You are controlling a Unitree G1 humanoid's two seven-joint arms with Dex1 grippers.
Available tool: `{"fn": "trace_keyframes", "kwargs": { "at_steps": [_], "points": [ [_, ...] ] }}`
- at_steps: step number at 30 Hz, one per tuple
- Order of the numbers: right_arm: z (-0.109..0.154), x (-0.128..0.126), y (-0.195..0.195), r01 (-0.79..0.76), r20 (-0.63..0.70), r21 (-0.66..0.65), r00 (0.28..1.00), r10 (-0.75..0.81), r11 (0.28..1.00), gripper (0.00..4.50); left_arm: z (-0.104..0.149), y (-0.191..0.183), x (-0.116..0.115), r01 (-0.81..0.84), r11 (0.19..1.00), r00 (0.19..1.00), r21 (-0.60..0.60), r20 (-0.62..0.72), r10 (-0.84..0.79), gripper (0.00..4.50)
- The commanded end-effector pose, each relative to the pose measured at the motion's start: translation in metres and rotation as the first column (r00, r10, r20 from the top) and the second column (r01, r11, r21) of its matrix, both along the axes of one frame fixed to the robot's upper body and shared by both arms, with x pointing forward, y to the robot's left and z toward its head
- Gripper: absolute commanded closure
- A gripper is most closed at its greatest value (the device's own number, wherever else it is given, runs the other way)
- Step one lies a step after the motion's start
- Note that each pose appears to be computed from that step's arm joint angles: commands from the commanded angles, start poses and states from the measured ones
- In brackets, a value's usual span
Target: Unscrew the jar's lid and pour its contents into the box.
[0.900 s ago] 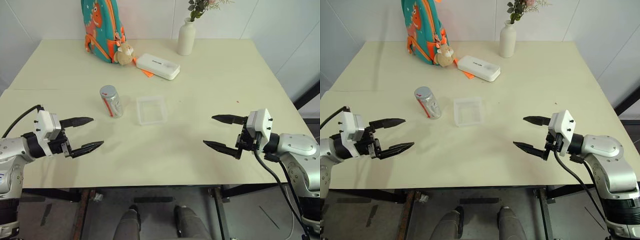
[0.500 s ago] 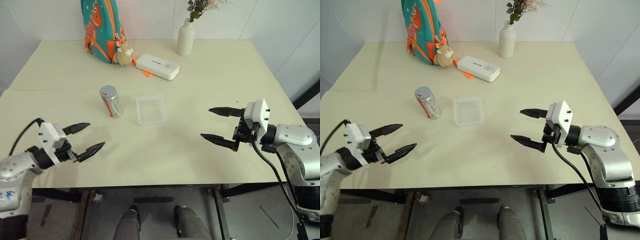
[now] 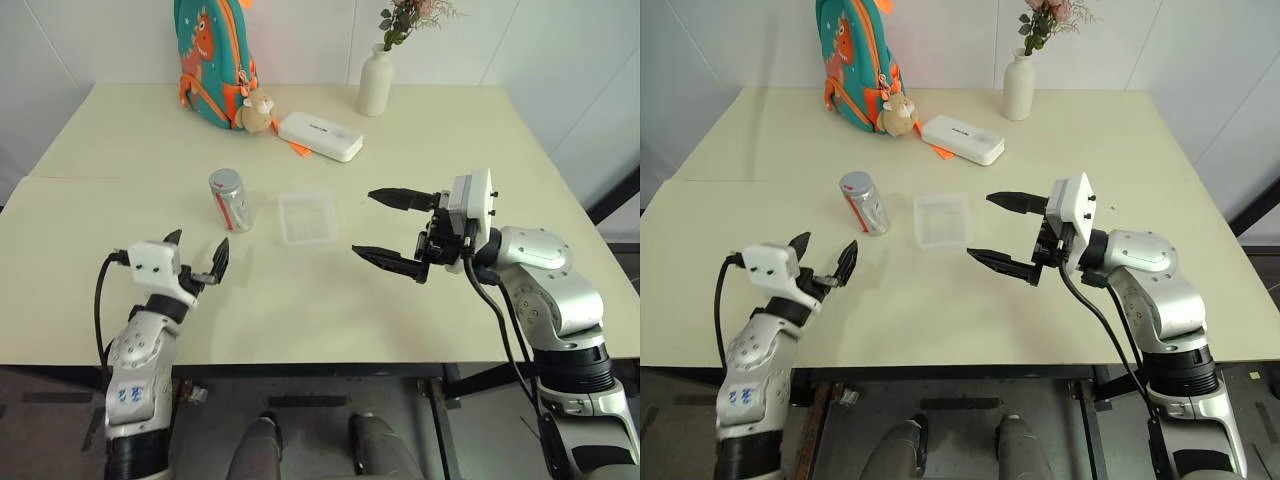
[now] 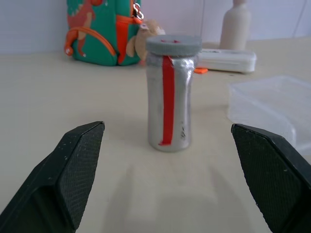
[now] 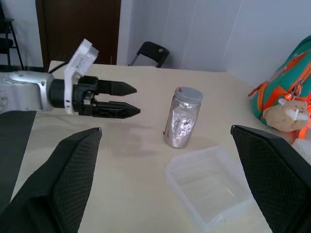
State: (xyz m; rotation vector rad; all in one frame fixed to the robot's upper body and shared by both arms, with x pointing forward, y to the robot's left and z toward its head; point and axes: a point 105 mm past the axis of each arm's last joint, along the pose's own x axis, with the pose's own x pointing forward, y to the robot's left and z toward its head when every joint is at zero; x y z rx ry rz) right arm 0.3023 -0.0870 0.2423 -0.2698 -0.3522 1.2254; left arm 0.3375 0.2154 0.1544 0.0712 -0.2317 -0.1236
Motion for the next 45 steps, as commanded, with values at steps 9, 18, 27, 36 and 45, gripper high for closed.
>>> {"fn": "trace_keyframes", "kwargs": {
  "at_steps": [9,18,27,36,45],
  "points": [
    [0.013,-0.008,0.009,0.035,0.088,0.055,0.995,-0.039,0.998,0.00,0.020,-0.003,0.040,0.046,0.997,0.997,0.058,0.064,-0.050,0.04],
    [0.018,-0.009,0.005,0.087,0.114,0.081,0.989,-0.096,0.993,0.00,0.027,-0.010,0.070,0.140,0.987,0.988,0.080,0.048,-0.144,0.04],
    [0.018,-0.013,0.002,0.121,0.117,0.097,0.984,-0.132,0.988,0.00,0.031,-0.011,0.089,0.172,0.980,0.984,0.100,0.035,-0.177,0.43],
    [0.017,-0.013,0.004,0.132,0.109,0.117,0.983,-0.144,0.984,0.00,0.023,-0.020,0.093,0.260,0.961,0.965,0.099,-0.013,-0.260,2.51],
    [0.032,-0.013,0.012,0.117,0.042,0.179,0.991,-0.126,0.977,0.00,0.074,-0.020,0.051,0.462,0.880,0.877,0.108,0.096,-0.472,2.51]
  ]
}}
